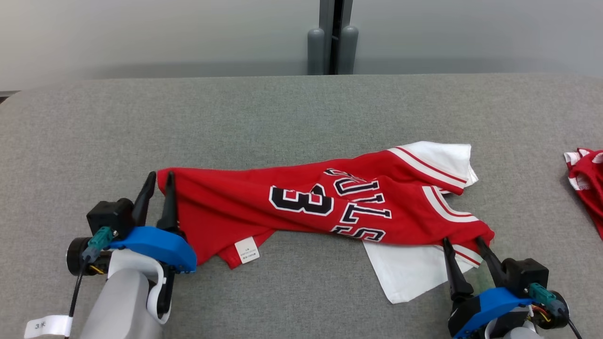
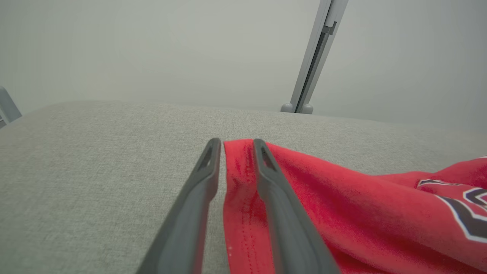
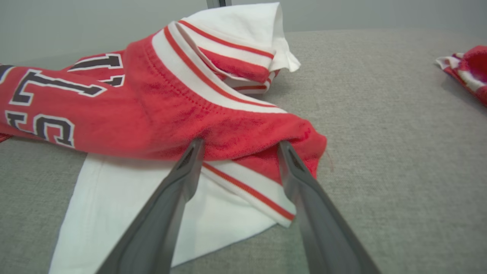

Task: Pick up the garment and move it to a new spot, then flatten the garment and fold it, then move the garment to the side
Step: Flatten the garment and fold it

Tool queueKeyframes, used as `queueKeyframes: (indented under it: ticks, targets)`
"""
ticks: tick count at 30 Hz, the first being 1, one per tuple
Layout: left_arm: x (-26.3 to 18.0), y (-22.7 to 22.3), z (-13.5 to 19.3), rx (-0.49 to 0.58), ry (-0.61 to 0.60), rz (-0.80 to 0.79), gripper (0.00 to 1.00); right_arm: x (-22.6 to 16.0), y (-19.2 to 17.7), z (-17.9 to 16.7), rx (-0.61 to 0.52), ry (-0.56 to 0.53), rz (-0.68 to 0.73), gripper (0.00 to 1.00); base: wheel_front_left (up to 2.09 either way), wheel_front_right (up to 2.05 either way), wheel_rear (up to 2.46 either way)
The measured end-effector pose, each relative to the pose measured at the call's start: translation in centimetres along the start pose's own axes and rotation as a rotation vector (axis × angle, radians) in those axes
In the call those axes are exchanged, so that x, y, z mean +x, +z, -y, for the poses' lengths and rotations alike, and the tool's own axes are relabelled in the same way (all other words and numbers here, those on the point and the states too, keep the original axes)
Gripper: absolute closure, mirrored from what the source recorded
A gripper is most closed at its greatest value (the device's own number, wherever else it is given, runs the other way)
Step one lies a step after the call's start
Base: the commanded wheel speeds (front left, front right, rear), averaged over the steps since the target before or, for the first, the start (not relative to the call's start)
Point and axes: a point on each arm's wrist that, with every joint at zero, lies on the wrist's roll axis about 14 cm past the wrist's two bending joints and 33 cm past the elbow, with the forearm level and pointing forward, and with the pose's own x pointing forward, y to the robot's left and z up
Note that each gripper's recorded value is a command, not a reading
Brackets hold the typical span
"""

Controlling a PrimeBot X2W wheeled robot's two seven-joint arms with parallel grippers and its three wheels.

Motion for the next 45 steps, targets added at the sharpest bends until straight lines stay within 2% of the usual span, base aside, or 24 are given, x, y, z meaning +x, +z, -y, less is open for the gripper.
queueKeyframes:
  ticks: [12, 17, 22, 33, 45]
  targets:
    - [-6.7, -3.0, -0.7, -0.056, 0.095, -0.029, 0.00, -1.3, 2.9, -1.6, 0.006, 0.044, 0.101, 0.00, 0.00, 0.00, 0.00]
    - [-10.6, -4.9, -0.1, -0.067, 0.097, -0.059, 0.00, -3.2, 2.8, -1.8, 0.011, 0.050, 0.112, 0.00, 0.00, 0.00, 0.00]
    - [-12.2, -5.6, 1.2, -0.106, 0.074, -0.063, 0.00, -4.4, 2.2, -1.7, 0.021, 0.046, 0.109, 0.00, 0.00, 0.00, 0.00]
    - [-12.0, -6.0, 1.5, -0.103, 0.073, -0.078, 0.00, -4.6, 1.8, -1.7, 0.022, 0.044, 0.099, 0.00, 0.00, 0.00, 0.00]
    - [-7.4, -8.4, 2.6, -0.140, 0.017, -0.197, 0.00, -2.8, 0.3, -1.0, 0.012, 0.025, 0.035, 0.00, 0.00, 0.00, 0.00]
